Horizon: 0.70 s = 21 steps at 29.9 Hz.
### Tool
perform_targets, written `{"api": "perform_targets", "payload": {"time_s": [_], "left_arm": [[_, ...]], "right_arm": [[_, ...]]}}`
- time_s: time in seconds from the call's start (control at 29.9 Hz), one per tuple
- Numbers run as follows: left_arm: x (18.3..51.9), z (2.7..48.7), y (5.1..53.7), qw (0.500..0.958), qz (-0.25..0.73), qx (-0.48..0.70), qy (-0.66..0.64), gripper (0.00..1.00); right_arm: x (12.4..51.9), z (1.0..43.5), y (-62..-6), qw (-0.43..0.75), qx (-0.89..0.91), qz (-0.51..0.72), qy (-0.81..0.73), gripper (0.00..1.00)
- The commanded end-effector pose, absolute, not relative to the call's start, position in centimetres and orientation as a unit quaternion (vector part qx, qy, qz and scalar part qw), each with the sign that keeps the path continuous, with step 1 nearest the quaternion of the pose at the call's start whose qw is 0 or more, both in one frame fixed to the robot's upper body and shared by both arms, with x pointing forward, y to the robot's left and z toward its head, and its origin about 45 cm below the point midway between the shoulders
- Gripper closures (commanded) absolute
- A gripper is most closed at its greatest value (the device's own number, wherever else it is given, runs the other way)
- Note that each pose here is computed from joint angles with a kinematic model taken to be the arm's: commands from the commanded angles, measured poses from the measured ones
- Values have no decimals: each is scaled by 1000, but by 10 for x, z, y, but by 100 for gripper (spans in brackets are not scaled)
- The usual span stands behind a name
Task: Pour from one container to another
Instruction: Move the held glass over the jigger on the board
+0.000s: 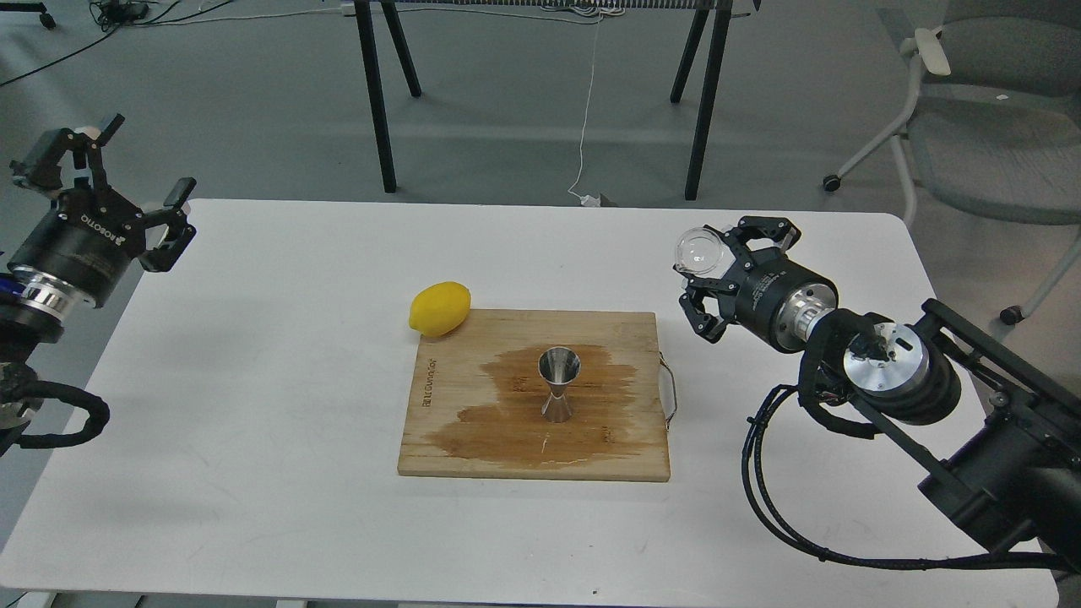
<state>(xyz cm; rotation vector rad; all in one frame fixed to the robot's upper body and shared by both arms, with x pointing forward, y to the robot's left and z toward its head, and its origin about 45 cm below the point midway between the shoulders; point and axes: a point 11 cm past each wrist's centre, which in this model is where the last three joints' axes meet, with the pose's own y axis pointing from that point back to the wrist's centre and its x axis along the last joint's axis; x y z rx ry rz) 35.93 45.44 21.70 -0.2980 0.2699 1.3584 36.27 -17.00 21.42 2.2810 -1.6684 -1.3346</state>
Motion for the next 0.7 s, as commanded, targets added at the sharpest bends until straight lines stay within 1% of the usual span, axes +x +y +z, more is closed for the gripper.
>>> {"api": "perform_targets", "payload": {"time_s": [0.0, 0.2, 0.43, 0.67], "left_arm": [[361, 211, 445, 761, 618, -144, 133, 7], [361, 208, 441, 762, 616, -146, 137, 7], [361, 207, 440, 762, 616, -146, 138, 7], [361, 208, 441, 761, 617, -146, 137, 7]], "right_arm": [[358, 221, -153, 55, 778, -353, -516, 56], [347, 228, -129, 116, 842, -207, -484, 56], [342, 238, -111, 133, 876, -118, -448, 56], [334, 235, -100, 170, 896, -22, -410, 56]]}}
